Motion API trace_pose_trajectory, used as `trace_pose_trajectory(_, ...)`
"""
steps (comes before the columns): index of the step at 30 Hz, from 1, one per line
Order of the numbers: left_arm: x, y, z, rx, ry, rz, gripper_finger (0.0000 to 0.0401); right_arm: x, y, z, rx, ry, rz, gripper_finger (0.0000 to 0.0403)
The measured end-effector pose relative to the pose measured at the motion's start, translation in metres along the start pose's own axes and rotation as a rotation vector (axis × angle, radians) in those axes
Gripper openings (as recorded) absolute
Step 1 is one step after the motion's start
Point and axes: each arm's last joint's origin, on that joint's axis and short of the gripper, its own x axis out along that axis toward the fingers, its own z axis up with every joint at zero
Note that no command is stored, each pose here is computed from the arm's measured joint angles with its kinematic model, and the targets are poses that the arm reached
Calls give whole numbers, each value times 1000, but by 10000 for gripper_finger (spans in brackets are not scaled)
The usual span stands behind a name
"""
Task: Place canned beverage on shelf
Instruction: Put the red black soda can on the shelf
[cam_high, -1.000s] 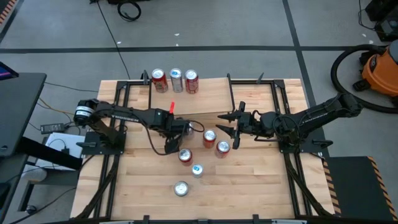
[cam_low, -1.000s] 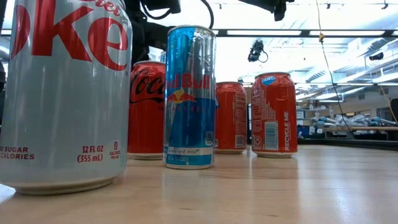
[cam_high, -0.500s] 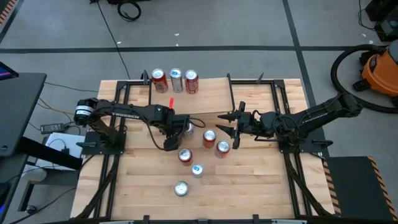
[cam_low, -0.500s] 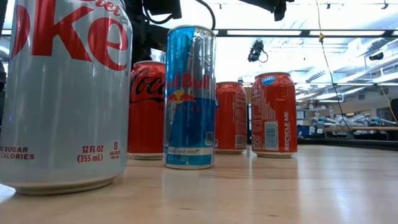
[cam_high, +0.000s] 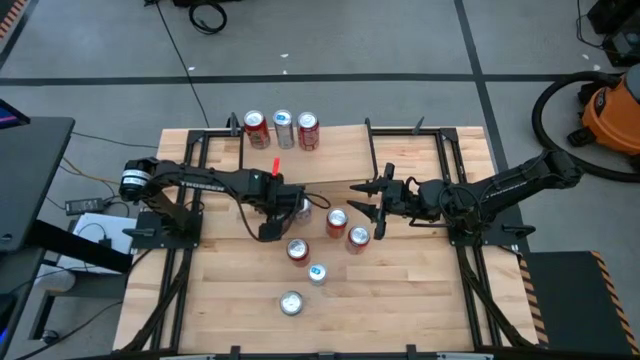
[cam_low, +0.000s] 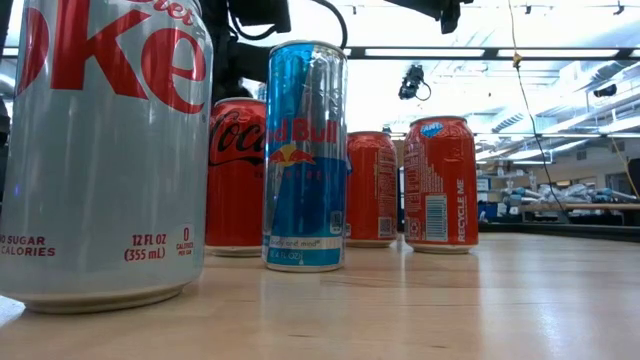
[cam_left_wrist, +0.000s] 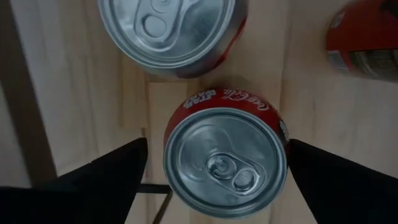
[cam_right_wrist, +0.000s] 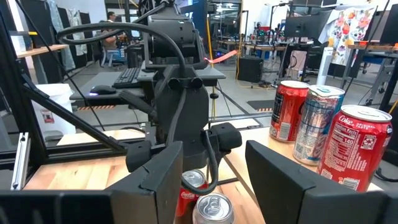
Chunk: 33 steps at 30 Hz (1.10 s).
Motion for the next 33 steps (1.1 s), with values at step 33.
trace_pose_trajectory(33, -4, -15, -3, 305, 30, 23, 300, 0, 0, 0, -1, 1, 0, 185)
